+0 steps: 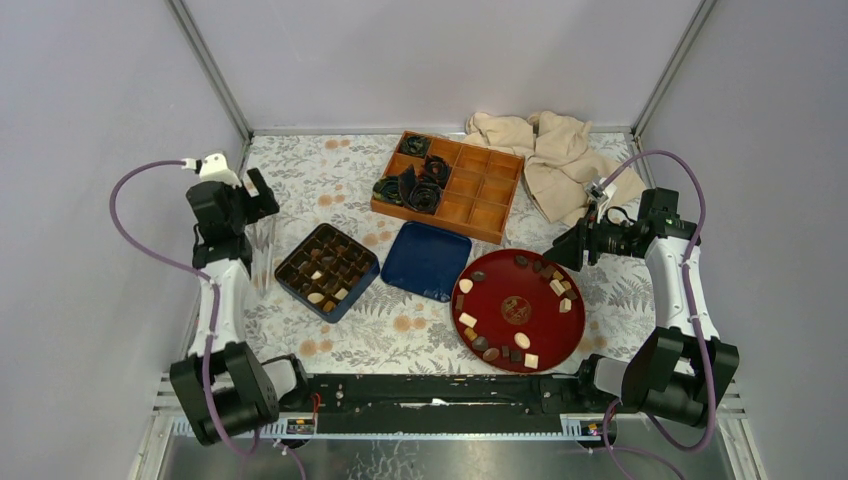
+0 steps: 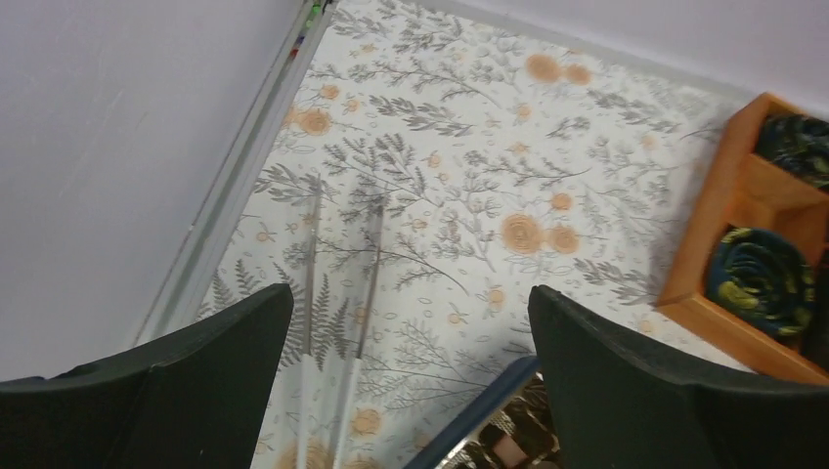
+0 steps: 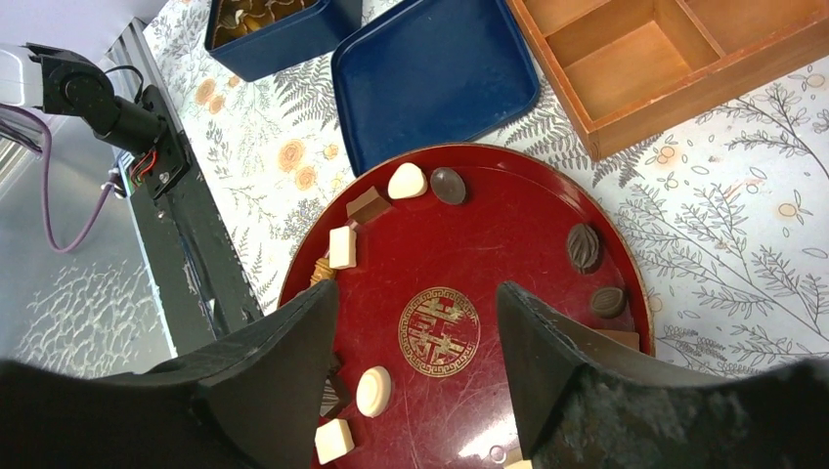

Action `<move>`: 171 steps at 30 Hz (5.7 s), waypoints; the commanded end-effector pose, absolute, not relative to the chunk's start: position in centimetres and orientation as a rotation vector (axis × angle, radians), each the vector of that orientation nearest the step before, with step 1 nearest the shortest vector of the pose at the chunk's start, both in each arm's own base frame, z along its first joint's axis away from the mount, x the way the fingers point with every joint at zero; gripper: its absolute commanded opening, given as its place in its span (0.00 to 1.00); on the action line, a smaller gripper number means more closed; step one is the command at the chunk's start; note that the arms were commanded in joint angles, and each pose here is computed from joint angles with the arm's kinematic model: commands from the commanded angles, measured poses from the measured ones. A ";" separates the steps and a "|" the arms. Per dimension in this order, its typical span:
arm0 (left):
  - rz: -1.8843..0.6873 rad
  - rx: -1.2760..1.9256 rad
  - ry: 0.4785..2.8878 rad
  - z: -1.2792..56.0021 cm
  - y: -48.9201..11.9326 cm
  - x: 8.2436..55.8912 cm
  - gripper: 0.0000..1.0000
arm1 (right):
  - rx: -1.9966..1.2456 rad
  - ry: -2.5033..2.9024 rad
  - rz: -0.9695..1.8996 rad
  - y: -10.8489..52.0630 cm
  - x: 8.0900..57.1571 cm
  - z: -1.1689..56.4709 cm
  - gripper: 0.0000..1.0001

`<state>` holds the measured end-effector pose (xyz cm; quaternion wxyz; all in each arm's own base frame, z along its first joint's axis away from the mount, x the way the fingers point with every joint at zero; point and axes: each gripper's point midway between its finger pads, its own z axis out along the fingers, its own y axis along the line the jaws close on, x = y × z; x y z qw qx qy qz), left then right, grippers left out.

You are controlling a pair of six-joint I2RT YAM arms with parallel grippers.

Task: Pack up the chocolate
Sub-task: Adjust the packing box at the center of the board, then pick up the box lid from the center of the board.

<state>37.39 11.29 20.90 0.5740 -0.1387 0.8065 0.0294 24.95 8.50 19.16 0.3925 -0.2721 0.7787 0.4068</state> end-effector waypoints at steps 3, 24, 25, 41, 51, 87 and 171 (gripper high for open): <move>-0.049 -0.206 1.871 20.1 7.4 36.6 0.98 | -0.749 1.868 1.034 9.0 24.7 21.3 0.69; -0.104 0.415 2.366 10.0 3.3 35.9 0.46 | -0.729 1.894 1.078 9.0 24.9 20.8 0.69; -0.121 0.420 2.373 9.8 3.1 36.1 0.45 | -0.728 1.897 1.077 9.0 24.9 20.8 0.69; -0.213 0.519 2.466 5.5 1.2 36.6 0.32 | -0.726 1.909 1.071 8.9 25.0 20.6 0.69; -0.098 0.519 2.399 7.4 2.1 36.9 0.00 | -0.728 1.909 1.073 8.9 25.0 20.6 0.69; 0.078 0.116 1.787 18.5 2.7 33.1 0.00 | -0.716 1.932 1.093 8.8 25.1 19.9 0.69; 0.017 -0.213 1.991 17.5 4.0 31.7 0.82 | -1.617 2.238 0.350 36.6 24.0 3.4 0.01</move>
